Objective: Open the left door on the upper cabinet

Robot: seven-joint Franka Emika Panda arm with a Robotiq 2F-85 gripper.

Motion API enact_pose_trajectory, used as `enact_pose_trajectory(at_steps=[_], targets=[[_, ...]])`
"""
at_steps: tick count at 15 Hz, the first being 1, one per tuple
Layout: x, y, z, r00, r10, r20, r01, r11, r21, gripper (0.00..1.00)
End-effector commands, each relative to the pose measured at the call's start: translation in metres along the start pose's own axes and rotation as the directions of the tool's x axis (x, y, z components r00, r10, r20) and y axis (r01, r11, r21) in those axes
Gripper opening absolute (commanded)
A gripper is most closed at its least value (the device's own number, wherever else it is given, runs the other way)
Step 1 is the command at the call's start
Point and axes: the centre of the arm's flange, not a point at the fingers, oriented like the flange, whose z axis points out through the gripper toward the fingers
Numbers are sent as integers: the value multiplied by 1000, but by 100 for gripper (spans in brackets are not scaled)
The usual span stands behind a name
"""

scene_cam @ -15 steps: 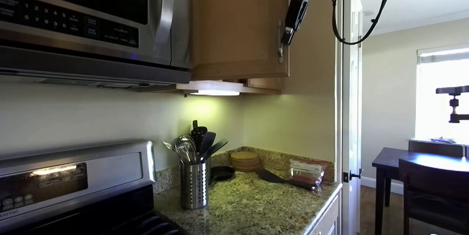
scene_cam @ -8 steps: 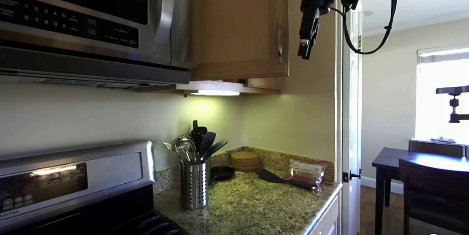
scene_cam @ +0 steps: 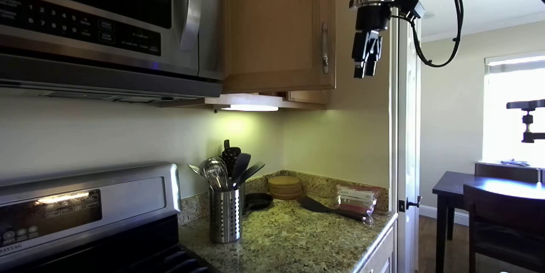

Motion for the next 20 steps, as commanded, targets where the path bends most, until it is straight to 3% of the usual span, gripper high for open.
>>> enact_pose_trajectory(at_steps=[1,11,20], targets=[[8,27,16,995,97,-37,-100,992,-82,100],[65,42,46,923,307,-233,-308,951,29,100],[68,31,32,909,279,-309,-227,954,193,100]])
